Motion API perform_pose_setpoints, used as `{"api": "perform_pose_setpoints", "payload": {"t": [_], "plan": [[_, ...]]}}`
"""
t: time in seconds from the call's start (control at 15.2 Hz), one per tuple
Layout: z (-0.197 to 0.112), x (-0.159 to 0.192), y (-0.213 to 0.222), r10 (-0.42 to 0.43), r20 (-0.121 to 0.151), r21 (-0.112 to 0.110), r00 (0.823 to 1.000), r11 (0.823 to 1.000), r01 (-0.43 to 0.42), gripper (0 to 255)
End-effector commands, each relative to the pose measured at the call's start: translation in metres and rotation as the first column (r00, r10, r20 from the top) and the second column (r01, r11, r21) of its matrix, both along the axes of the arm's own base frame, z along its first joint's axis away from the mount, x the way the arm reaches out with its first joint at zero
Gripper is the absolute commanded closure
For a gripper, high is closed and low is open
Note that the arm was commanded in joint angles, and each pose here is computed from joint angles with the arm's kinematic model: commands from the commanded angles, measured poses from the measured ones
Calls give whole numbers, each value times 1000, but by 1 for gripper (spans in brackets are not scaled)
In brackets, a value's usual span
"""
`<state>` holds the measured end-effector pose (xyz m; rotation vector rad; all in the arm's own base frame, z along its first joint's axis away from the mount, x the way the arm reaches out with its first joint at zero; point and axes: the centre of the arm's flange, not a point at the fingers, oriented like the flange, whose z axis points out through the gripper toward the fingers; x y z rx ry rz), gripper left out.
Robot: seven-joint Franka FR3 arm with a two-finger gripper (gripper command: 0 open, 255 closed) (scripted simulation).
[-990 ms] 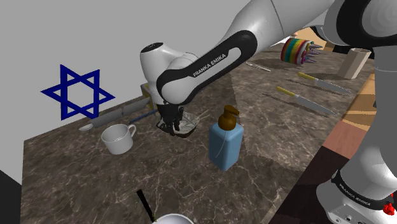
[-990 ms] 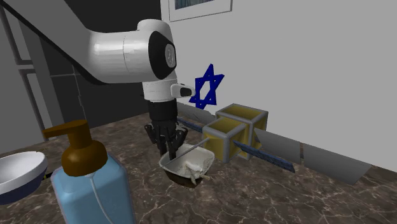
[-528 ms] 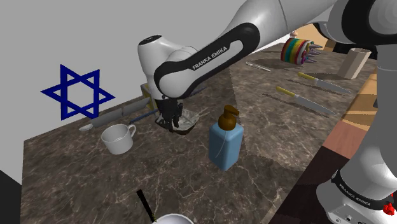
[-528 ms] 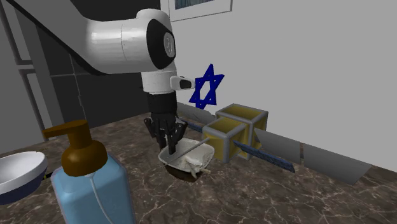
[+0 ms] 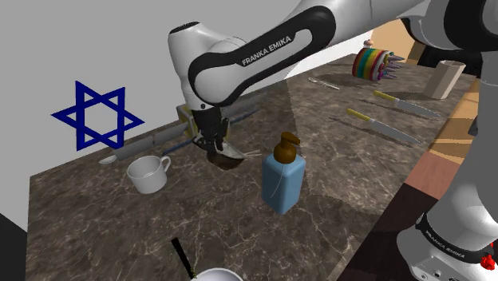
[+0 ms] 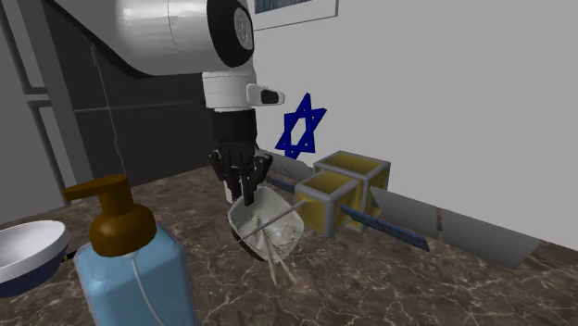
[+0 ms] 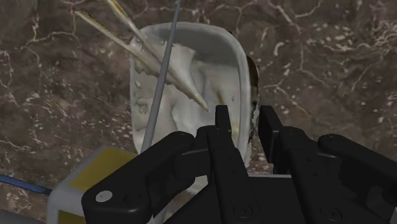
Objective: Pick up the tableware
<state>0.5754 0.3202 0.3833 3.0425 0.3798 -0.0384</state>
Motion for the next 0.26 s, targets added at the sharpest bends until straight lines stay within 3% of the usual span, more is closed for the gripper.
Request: {"api": "perform_pose_setpoints", "payload": {"t": [0.0, 0.2], "plan": [[11, 0, 0, 0, 1, 0, 1000, 1000, 0, 255], [17, 0, 0, 0, 1, 0, 1000, 1000, 0, 255]]}}
